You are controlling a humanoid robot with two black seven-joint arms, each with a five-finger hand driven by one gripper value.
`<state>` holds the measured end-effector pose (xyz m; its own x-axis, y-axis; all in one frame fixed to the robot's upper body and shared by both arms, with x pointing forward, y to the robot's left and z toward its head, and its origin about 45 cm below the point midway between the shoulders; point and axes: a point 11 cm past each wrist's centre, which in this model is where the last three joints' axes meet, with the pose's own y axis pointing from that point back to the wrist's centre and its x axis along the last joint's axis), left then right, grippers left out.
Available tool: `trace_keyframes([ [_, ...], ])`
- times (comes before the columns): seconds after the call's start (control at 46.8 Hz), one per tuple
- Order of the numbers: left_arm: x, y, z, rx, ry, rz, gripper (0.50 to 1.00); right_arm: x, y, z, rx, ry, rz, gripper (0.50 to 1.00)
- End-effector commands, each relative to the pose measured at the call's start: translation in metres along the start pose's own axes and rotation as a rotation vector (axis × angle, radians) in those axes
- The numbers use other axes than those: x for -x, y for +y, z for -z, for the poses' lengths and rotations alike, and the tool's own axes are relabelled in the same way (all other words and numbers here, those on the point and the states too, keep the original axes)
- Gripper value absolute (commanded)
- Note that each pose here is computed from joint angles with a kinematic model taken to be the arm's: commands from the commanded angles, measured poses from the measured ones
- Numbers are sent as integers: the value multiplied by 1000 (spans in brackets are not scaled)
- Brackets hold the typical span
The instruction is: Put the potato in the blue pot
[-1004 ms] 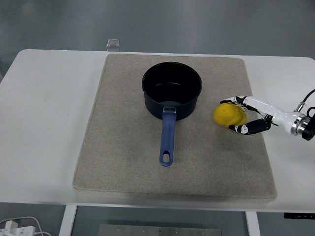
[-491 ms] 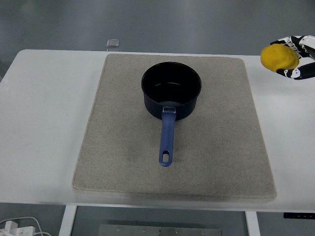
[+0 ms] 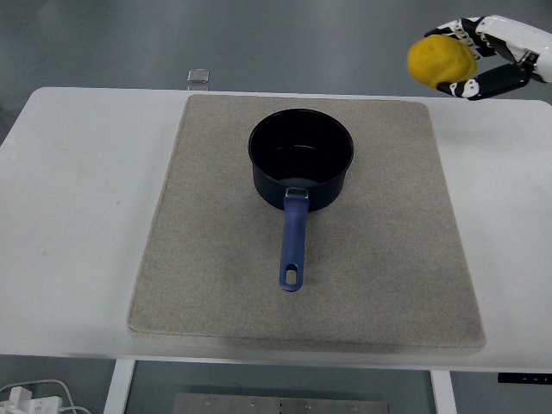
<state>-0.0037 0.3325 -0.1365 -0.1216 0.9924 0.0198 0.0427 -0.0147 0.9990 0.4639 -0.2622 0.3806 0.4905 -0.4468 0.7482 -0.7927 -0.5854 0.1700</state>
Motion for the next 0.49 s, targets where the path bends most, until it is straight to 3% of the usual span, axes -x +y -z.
trace_keyframes([
  [0.0, 0, 0, 0, -2, 1, 0, 1000, 13, -24, 25, -42, 13, 35, 500],
  [0.107, 0, 0, 0, 0, 1, 0, 1000, 31, -55, 51, -89, 22, 72, 500],
  [0.235, 0, 0, 0, 0, 1, 0, 1000, 56, -83, 68, -101, 66, 135, 500],
  [0.299, 0, 0, -1, 1, 1, 0, 1000, 66, -91, 77, -116, 76, 157, 500],
  [0.47, 0, 0, -1, 1, 1, 0, 1000, 73, -99, 79, -115, 75, 162, 500],
])
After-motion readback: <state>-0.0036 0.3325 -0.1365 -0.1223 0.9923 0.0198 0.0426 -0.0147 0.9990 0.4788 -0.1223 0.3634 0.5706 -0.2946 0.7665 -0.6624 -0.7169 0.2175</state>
